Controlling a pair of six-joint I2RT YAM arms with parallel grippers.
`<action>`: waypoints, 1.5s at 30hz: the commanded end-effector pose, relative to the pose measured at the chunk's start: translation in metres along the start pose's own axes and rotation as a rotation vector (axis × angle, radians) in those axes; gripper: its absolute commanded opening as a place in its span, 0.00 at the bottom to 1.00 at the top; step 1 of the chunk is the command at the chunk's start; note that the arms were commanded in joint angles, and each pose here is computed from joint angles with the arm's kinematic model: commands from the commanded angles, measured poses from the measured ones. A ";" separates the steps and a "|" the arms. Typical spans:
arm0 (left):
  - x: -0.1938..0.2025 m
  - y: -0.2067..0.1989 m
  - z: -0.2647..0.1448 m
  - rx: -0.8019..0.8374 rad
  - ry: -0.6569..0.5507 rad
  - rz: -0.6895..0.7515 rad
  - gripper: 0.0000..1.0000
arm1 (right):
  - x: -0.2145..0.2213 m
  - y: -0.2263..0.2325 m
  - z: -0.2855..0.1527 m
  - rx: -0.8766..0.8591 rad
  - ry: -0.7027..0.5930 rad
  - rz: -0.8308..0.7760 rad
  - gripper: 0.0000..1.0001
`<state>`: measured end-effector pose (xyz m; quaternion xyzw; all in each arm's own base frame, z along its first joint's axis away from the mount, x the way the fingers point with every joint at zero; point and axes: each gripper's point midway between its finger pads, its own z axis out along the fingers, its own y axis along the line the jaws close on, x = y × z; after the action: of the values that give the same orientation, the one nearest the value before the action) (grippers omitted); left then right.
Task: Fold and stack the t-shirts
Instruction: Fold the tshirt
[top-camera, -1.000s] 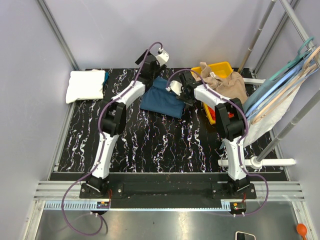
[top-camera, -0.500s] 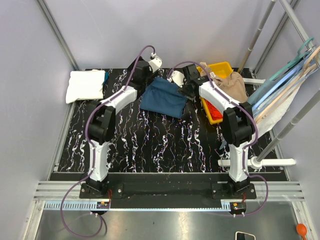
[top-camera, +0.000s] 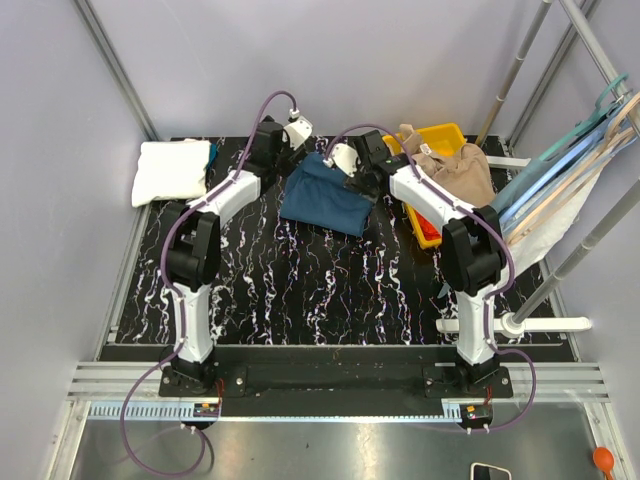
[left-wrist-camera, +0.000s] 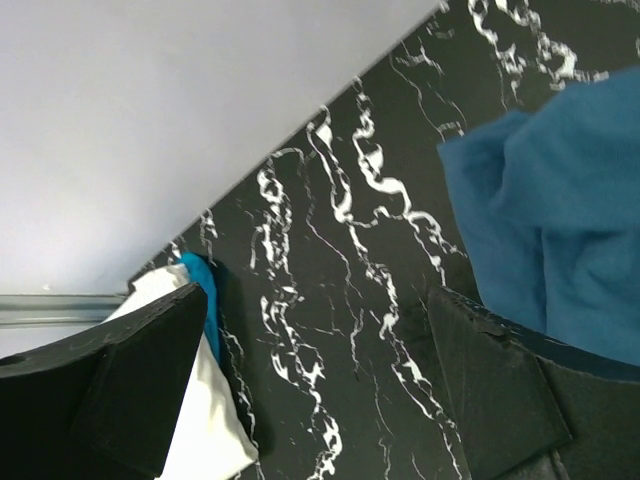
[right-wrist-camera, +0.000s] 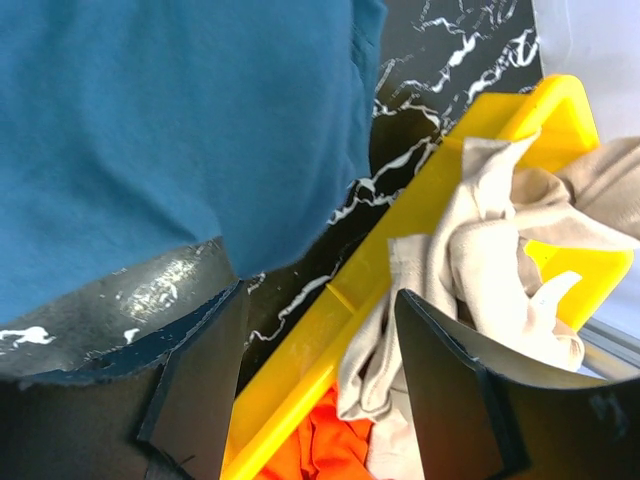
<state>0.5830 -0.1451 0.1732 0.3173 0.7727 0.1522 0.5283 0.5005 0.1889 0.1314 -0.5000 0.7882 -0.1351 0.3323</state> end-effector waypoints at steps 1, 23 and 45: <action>-0.010 0.001 0.006 0.022 -0.038 -0.018 0.99 | -0.022 -0.001 0.002 0.009 -0.044 0.011 0.68; 0.010 -0.005 0.019 0.031 -0.004 -0.036 0.99 | -0.028 0.008 0.033 0.010 -0.027 -0.012 0.46; 0.001 -0.058 0.013 0.273 -0.064 -0.087 0.99 | -0.016 -0.008 0.062 0.086 0.035 -0.057 0.13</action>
<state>0.5803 -0.1570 0.1287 0.3358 0.7939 0.0919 0.4985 0.5352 0.2055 0.0823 -0.5140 0.7814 -0.1698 0.3105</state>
